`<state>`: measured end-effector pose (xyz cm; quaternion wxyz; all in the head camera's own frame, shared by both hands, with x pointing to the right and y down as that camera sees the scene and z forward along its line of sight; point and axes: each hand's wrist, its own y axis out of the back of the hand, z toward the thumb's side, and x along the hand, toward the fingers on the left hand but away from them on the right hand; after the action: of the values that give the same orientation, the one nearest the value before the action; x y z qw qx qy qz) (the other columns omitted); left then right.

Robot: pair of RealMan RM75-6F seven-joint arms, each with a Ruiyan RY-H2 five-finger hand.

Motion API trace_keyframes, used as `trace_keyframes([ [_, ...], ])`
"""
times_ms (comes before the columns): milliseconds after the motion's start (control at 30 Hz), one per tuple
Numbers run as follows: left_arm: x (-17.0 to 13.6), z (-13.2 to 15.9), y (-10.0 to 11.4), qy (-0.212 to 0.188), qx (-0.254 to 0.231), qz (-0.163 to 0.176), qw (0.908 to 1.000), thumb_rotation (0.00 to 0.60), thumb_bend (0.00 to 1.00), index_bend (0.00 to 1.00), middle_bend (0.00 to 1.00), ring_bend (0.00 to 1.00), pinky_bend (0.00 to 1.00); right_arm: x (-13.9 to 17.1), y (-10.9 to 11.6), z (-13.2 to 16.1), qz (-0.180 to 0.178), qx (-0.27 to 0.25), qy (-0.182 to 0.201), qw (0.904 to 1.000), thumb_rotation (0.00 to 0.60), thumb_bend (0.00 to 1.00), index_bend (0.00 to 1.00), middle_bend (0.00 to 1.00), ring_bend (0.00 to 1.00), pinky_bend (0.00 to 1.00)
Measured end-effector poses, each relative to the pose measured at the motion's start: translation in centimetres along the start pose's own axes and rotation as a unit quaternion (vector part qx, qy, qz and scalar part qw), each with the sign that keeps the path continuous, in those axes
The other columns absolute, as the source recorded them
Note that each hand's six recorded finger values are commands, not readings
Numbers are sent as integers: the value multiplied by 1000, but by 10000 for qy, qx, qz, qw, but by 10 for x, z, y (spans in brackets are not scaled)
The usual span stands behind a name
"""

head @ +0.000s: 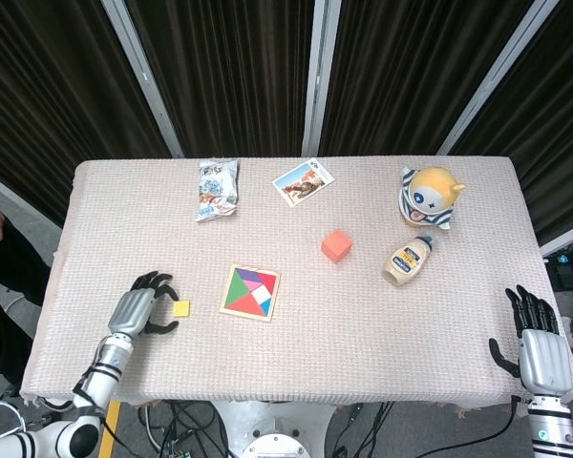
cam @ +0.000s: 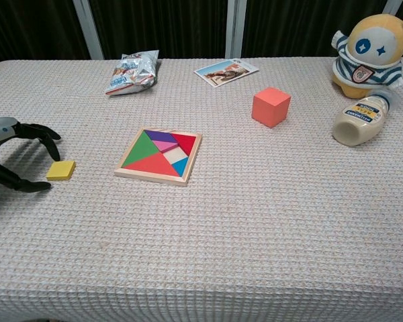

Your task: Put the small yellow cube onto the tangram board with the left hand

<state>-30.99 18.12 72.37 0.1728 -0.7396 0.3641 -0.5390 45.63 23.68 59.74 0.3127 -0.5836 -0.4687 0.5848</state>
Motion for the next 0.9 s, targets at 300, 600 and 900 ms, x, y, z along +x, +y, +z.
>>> trace_keyframes([
  [300, 2, -1, -2, 33, 30, -51, 10000, 600, 224, 418, 136, 0, 0, 0, 0, -2, 16, -3, -36, 10000, 600, 254, 0, 0, 0, 0],
  [600, 4, 2, -3, 11, 19, -54, 10000, 600, 285, 431, 136, 0, 0, -1, -1, -3, 25, -3, -54, 10000, 600, 254, 0, 0, 0, 0],
  [900, 5, 1, -4, 55, 25, -85, 9999, 600, 313, 445, 136, 0, 0, -1, -1, -4, 25, -6, -77, 10000, 600, 254, 0, 0, 0, 0],
])
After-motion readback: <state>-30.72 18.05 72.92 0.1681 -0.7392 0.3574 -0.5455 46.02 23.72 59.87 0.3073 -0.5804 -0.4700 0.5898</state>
